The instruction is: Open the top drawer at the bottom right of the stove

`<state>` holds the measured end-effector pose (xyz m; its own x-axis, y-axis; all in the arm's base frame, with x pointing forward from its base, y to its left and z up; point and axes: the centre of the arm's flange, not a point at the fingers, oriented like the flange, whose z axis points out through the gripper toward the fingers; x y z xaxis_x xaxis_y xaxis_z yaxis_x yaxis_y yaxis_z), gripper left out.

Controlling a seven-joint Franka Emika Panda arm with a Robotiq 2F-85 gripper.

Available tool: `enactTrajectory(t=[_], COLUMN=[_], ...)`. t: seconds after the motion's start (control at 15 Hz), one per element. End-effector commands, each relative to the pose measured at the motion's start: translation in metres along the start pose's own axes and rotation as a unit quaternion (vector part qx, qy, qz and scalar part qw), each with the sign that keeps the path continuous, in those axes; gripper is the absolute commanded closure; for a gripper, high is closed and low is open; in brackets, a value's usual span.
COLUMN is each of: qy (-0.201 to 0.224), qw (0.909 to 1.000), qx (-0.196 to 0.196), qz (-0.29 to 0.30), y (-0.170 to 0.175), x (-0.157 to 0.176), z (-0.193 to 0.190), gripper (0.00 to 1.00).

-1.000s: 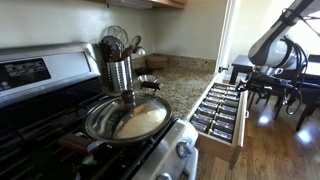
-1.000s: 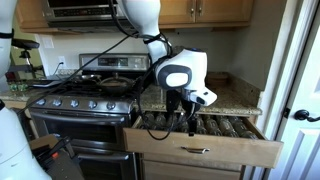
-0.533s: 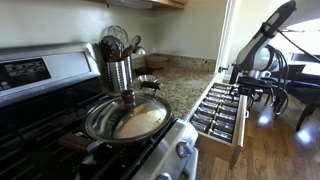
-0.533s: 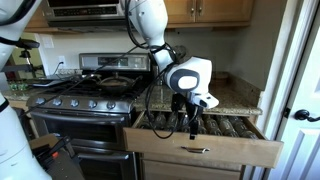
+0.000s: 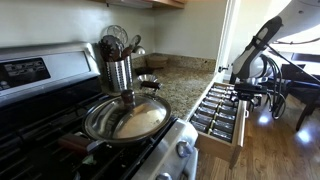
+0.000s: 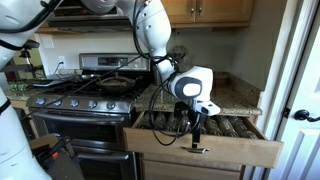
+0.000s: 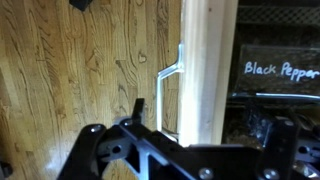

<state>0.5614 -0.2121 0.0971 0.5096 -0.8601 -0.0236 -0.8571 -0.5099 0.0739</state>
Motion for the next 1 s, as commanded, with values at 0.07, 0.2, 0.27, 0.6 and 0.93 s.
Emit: enactTrajectory(t=[0.07,0.2,0.27,0.6,0.93], qy=[0.014,0.024,0.029,0.058,0.076], qw=[0.9985,0.9972,0.9965,0.9896,0.9759], qx=[-0.051,-0.069,-0.076,-0.123,-0.191], qz=[0.012,0.018,0.019,0.046,0.073], y=[0.006,0.016,0.018,0.03,0.051], x=[-0.002,-0.004,-0.007,-0.021,-0.034], z=[0.001,0.0,-0.002,-0.002,0.011], gripper=[0.0,0.0,0.0,0.0,0.0])
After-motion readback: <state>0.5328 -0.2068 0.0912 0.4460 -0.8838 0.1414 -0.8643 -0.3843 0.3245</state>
